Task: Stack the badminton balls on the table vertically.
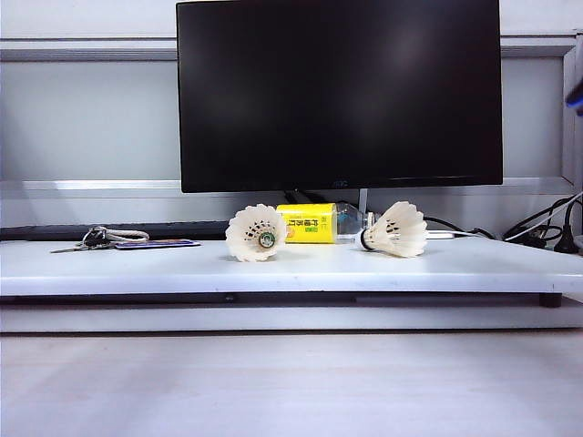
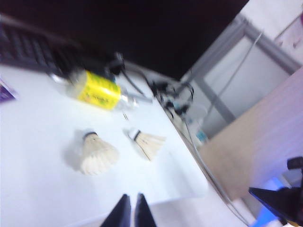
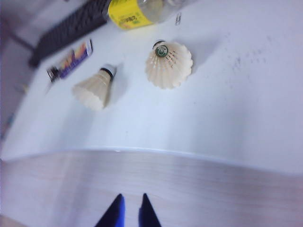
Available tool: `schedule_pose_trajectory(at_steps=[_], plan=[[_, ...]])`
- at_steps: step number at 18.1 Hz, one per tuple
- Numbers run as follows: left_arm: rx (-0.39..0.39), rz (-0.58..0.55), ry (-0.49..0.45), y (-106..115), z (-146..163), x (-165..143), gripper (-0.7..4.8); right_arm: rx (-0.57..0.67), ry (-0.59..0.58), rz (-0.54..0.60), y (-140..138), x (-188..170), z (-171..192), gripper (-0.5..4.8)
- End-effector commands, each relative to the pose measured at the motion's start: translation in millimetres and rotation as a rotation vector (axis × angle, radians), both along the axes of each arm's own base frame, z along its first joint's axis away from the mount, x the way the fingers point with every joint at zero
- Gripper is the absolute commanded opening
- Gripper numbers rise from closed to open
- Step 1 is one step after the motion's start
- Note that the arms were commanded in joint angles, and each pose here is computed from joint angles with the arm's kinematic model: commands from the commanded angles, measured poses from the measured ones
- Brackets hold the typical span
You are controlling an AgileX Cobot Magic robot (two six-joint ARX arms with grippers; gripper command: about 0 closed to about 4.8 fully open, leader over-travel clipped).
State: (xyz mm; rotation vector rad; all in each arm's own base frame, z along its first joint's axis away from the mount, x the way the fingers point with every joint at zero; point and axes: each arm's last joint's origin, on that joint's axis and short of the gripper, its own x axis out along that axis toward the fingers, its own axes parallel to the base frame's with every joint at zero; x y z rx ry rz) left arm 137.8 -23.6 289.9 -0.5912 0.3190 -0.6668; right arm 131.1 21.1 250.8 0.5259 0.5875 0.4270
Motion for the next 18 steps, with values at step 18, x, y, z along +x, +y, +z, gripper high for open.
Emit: schedule_pose_trajectory(at_steps=[18], plan=[[0.430,-0.202,0.443,-104,31,203,0.30,-0.098,0.082,0.222,7,23,14,0.53]])
